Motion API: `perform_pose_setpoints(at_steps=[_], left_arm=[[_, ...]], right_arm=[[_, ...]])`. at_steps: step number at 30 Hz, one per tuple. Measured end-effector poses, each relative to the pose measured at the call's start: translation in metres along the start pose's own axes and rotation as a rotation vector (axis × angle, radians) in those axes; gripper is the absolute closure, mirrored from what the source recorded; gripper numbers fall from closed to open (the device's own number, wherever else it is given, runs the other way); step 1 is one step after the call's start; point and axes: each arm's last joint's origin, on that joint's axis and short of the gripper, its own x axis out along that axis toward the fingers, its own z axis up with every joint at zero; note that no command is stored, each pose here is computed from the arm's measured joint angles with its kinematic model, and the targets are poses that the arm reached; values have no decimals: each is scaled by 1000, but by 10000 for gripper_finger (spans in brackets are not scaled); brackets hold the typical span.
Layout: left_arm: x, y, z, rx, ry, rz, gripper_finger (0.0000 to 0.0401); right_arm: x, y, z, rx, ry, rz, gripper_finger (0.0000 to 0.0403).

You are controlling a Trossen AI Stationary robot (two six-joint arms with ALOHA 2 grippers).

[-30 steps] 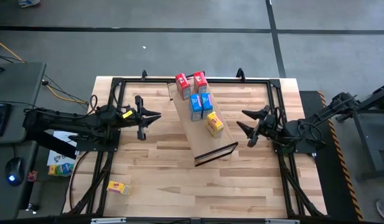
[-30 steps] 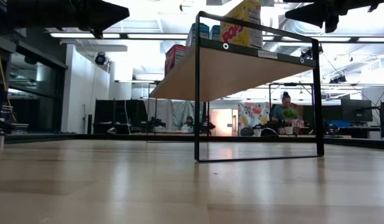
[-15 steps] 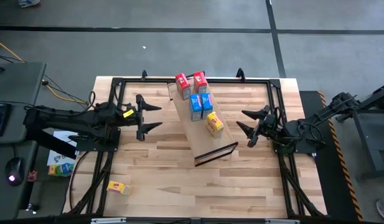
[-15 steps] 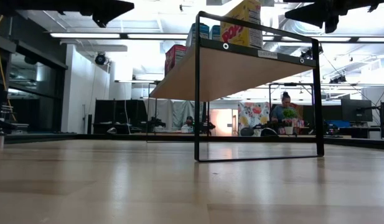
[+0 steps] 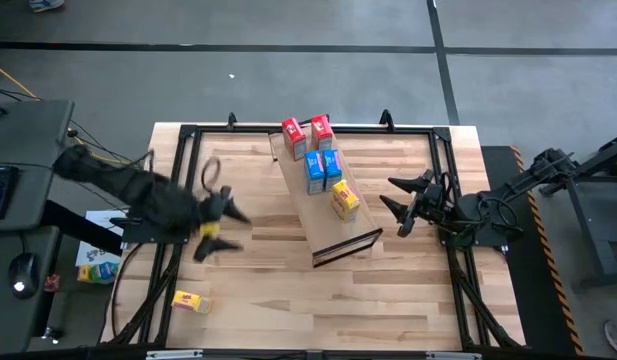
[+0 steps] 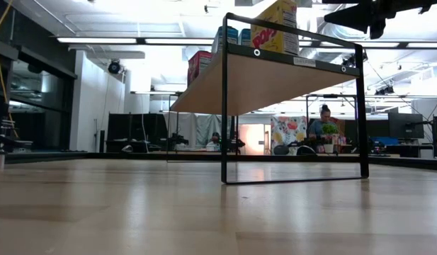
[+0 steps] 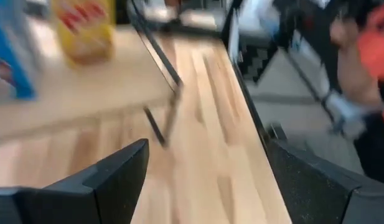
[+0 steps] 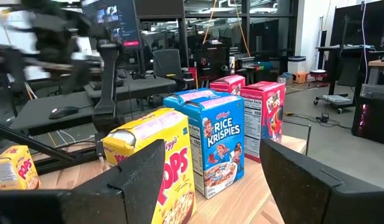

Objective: Stack cereal on shelf
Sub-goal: Put the yellow cereal box aligned with the other yellow cereal box on the shelf

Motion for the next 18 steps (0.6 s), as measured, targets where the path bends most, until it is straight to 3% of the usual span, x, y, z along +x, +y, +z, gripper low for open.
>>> perform_pose_setpoints(at_steps=[4, 11, 18], left_arm=[[10, -49, -4, 55, 128, 7, 82], [25, -121, -34, 300, 288, 29, 82], [29, -151, -45, 105, 482, 61, 82]], right_arm=[[0, 0, -1, 3, 8, 0, 148], [0, 0, -7, 36, 52, -1, 148], [0, 1, -7, 43, 54, 27, 148]])
